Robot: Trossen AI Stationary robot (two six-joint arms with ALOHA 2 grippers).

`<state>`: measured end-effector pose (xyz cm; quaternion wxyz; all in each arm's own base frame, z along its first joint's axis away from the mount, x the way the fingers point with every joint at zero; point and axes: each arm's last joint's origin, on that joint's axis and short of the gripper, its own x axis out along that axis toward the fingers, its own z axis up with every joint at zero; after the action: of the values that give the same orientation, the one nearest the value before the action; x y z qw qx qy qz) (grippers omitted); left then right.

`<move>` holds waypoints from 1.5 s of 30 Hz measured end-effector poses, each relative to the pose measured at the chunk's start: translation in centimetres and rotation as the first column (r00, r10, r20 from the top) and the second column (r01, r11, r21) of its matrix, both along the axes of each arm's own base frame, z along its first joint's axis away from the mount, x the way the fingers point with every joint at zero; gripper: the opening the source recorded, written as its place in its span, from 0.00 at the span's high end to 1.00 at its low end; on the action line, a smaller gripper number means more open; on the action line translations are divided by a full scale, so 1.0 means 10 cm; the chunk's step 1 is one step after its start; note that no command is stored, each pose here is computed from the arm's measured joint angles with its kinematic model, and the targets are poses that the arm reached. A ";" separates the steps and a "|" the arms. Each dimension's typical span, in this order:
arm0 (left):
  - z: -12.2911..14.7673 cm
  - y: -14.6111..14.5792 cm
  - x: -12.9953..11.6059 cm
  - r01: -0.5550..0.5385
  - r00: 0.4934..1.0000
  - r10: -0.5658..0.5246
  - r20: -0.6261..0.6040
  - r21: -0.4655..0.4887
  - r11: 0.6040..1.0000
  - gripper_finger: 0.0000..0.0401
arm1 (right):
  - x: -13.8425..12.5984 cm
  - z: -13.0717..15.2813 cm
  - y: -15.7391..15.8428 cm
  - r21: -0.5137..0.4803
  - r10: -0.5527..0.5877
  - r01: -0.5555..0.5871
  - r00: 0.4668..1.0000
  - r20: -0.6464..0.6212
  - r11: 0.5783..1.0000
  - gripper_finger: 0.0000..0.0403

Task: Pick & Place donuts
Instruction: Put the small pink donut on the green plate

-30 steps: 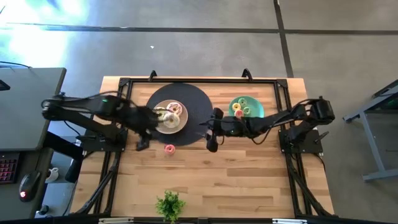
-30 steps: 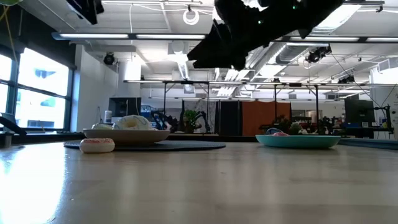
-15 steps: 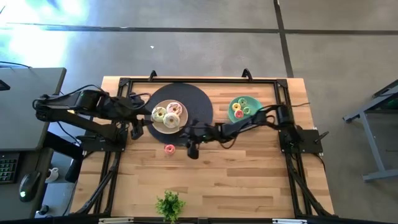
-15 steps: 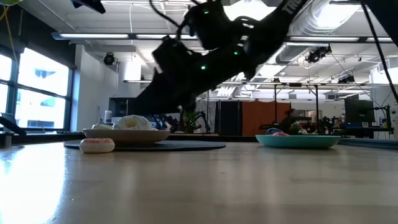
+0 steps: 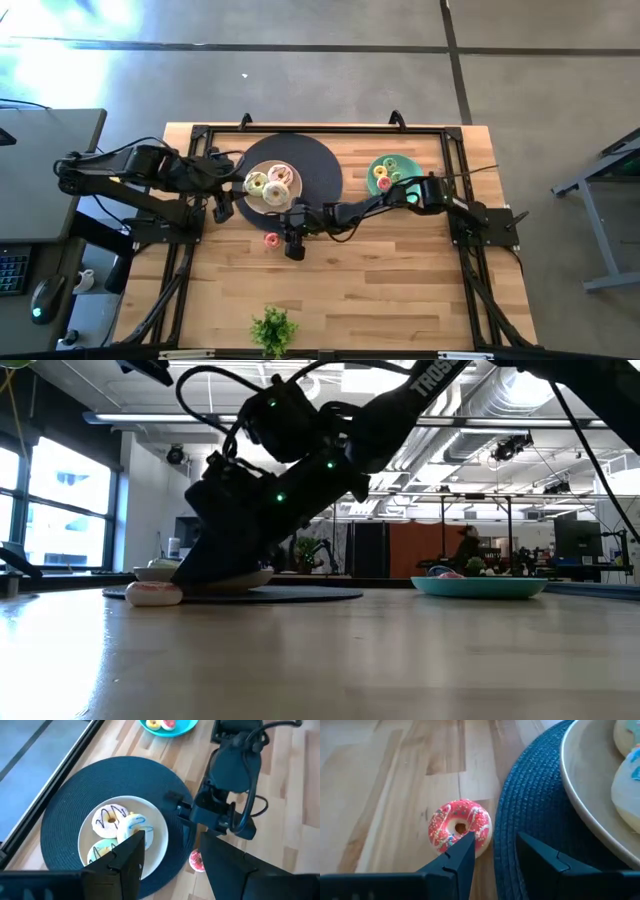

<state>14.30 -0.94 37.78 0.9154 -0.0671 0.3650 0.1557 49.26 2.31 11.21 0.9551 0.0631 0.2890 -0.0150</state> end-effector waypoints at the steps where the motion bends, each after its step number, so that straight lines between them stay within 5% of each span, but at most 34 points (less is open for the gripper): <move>1: 0.00 0.00 0.00 0.000 1.000 0.000 0.000 0.000 1.000 0.54 | 0.00 -0.01 0.00 0.004 0.006 -0.006 1.000 -0.001 1.000 0.65; 23: -0.03 0.00 -0.02 0.004 0.999 -0.004 -0.041 0.005 1.000 0.54 | 0.11 0.23 0.07 0.033 0.121 -0.125 0.989 0.088 0.992 0.65; 28: -0.03 0.00 -0.02 0.005 0.999 -0.005 -0.041 0.004 1.000 0.54 | 0.12 0.10 0.13 0.008 0.150 -0.151 0.986 0.070 0.988 0.65; 45: -0.03 -0.01 -0.02 0.024 0.999 -0.024 -0.043 -0.019 1.000 0.54 | 0.10 -0.02 0.08 -0.043 0.001 0.000 1.000 0.012 0.999 0.65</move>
<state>14.11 -1.01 37.50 0.9086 -0.0678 0.3867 0.1427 50.28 3.09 11.01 0.9580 0.0426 0.2830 -0.0206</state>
